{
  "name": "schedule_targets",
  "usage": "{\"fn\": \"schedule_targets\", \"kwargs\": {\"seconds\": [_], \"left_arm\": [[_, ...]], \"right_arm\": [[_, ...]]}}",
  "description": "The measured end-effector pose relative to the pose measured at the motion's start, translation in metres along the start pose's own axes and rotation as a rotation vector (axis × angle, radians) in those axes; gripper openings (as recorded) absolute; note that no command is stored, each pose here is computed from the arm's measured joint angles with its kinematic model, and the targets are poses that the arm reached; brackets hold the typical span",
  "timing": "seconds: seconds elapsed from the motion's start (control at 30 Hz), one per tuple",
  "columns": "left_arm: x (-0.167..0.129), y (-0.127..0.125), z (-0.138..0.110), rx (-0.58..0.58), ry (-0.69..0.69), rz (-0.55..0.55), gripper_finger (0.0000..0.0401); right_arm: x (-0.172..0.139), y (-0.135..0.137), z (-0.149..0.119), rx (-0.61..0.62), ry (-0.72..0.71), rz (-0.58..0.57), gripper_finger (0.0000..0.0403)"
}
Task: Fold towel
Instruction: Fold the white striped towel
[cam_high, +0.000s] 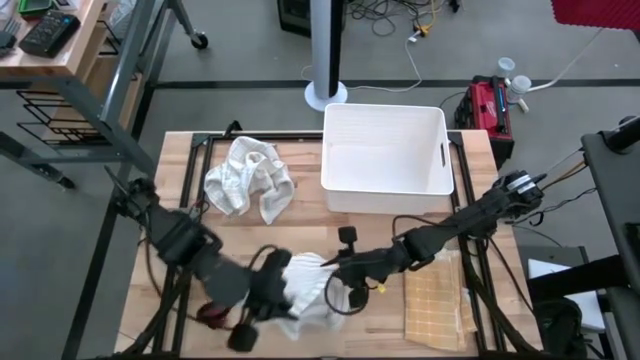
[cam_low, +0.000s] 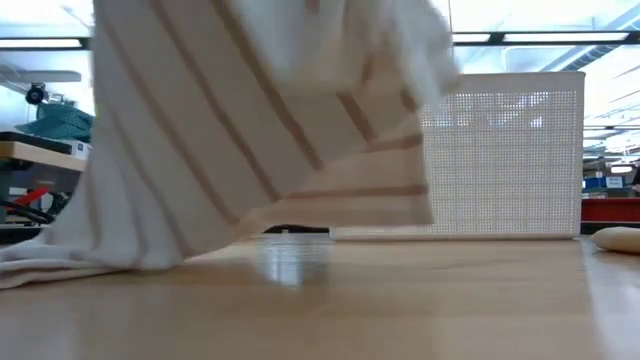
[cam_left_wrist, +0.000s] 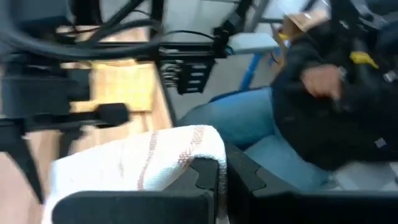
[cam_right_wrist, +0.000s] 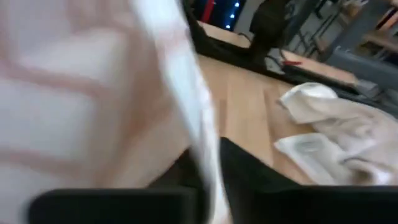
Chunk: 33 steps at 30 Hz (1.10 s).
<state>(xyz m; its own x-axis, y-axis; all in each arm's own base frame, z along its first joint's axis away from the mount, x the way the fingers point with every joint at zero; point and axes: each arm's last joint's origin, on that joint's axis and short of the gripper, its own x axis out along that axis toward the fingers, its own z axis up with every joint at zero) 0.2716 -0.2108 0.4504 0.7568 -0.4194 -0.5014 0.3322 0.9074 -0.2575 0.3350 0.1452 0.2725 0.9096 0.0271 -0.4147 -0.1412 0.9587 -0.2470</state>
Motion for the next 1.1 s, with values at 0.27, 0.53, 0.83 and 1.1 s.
{"fn": "schedule_targets", "kwargs": {"seconds": [0.27, 0.53, 0.83, 1.1], "left_arm": [[-0.009, -0.017, -0.009, -0.02, -0.002, 0.081, 0.0], [-0.024, 0.002, -0.02, -0.122, 0.031, 0.452, 0.0], [-0.064, 0.005, 0.008, -0.014, -0.134, 0.591, 0.0], [-0.091, 0.01, 0.011, -0.021, -0.104, 0.616, 0.0]], "right_arm": [[-0.049, -0.009, 0.019, -0.123, 0.041, -0.215, 0.0002], [-0.131, -0.022, 0.048, -0.199, 0.033, -0.306, 0.0001], [-0.194, -0.04, 0.086, -0.236, -0.058, -0.361, 0.0], [-0.221, -0.053, 0.114, -0.256, -0.042, -0.342, 0.0]]}}
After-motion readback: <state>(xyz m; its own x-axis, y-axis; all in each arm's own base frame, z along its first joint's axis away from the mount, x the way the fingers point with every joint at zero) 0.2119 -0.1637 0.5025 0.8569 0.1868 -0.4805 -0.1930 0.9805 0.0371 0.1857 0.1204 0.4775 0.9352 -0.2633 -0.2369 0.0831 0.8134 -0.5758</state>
